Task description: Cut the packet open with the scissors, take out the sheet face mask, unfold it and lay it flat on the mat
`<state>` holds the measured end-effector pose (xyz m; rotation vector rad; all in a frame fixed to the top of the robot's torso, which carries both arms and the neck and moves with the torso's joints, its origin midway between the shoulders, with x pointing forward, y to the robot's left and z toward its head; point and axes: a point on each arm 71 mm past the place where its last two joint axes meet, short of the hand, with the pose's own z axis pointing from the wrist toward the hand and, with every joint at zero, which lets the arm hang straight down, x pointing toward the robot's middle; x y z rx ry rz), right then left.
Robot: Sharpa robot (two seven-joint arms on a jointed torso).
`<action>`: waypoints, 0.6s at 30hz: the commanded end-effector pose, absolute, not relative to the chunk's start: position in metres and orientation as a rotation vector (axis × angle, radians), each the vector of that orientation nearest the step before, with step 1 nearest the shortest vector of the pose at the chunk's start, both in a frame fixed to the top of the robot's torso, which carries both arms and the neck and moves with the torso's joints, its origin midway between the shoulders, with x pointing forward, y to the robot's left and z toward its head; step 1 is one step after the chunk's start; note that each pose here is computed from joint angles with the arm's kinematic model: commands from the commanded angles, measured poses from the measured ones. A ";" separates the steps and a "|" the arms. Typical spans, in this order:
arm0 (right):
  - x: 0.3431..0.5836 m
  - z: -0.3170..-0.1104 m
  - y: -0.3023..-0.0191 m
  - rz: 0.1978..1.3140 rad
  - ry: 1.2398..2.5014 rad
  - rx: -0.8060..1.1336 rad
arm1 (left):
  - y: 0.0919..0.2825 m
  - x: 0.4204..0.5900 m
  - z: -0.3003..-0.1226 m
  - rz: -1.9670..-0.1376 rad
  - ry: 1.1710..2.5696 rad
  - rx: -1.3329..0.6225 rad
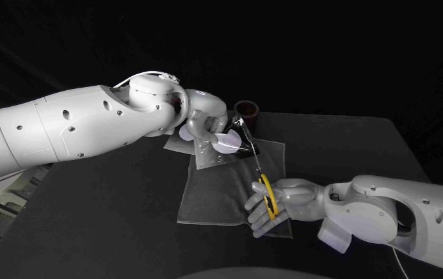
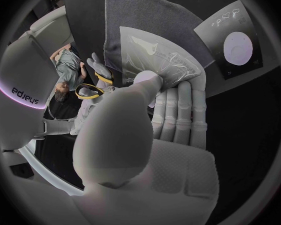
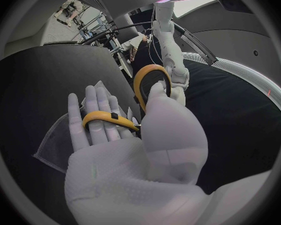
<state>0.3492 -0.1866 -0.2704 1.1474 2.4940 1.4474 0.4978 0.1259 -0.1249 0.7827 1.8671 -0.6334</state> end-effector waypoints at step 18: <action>0.349 -0.270 -0.184 1.463 2.504 1.123 | 0.122 0.495 -0.124 -0.659 1.851 0.813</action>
